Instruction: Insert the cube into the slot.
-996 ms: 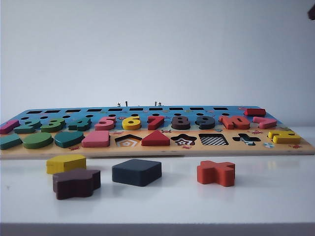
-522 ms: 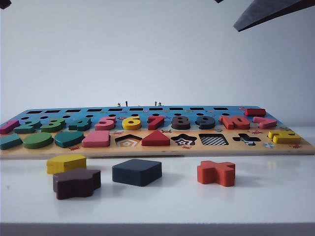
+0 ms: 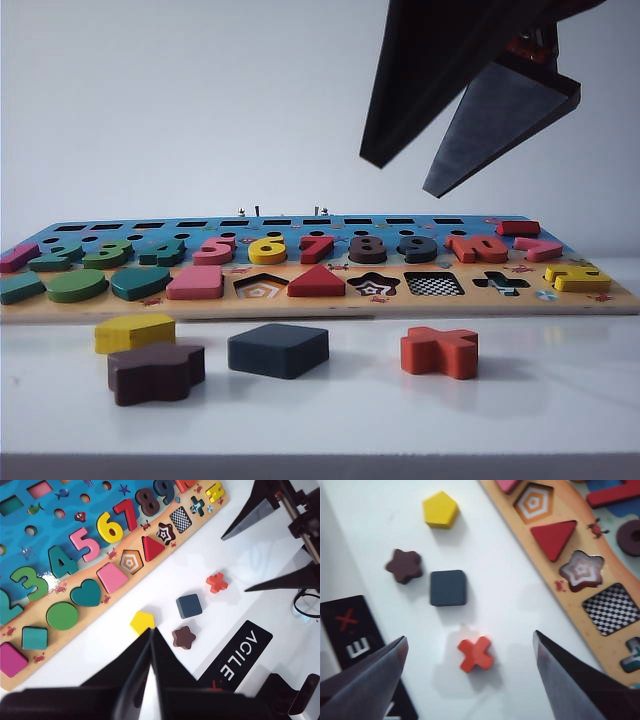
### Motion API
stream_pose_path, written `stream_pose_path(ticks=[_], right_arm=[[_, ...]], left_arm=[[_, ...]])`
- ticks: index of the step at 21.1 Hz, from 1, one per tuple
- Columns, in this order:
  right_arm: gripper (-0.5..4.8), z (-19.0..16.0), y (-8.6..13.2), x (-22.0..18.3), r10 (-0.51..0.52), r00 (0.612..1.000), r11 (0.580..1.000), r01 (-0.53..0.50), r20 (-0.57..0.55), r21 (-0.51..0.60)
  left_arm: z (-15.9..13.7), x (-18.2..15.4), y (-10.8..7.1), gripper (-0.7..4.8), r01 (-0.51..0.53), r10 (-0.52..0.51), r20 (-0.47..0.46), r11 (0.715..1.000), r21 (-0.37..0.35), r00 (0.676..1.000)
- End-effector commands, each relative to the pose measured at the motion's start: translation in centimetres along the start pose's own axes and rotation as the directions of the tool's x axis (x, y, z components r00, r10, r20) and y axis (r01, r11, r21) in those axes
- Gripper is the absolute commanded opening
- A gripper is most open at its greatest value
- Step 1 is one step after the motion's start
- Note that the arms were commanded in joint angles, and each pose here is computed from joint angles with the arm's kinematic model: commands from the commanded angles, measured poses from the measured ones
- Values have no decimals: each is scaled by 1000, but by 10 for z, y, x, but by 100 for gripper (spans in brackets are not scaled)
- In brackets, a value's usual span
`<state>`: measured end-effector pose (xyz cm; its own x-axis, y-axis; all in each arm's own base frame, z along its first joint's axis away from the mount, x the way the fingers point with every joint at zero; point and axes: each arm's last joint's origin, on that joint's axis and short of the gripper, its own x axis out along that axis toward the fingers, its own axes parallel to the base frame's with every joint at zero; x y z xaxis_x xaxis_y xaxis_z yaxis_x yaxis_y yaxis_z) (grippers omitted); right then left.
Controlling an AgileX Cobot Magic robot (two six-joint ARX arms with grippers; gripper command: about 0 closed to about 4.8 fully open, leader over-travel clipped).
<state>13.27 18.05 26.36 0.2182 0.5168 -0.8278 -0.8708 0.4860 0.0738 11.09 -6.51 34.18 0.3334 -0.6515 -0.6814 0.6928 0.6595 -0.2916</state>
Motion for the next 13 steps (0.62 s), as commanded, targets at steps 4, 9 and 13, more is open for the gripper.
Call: stream_pose_path(ticks=[4,9,13], right_arm=[[461,12,9,19,-34,999,998,35,28,-56],[459,15,16,36,-15,1000,997,15,4,-82],[458,15,15,45,-24,1000,996,23,-19,-81]], left_arm=[[0,-1,-1,17,37,-37,-2,999,-4,999],[-1,-1,-2,17,56,-56,-16,998,-16,998],[-1,-1,-2,17,56,-56,-15,998,-15,998]])
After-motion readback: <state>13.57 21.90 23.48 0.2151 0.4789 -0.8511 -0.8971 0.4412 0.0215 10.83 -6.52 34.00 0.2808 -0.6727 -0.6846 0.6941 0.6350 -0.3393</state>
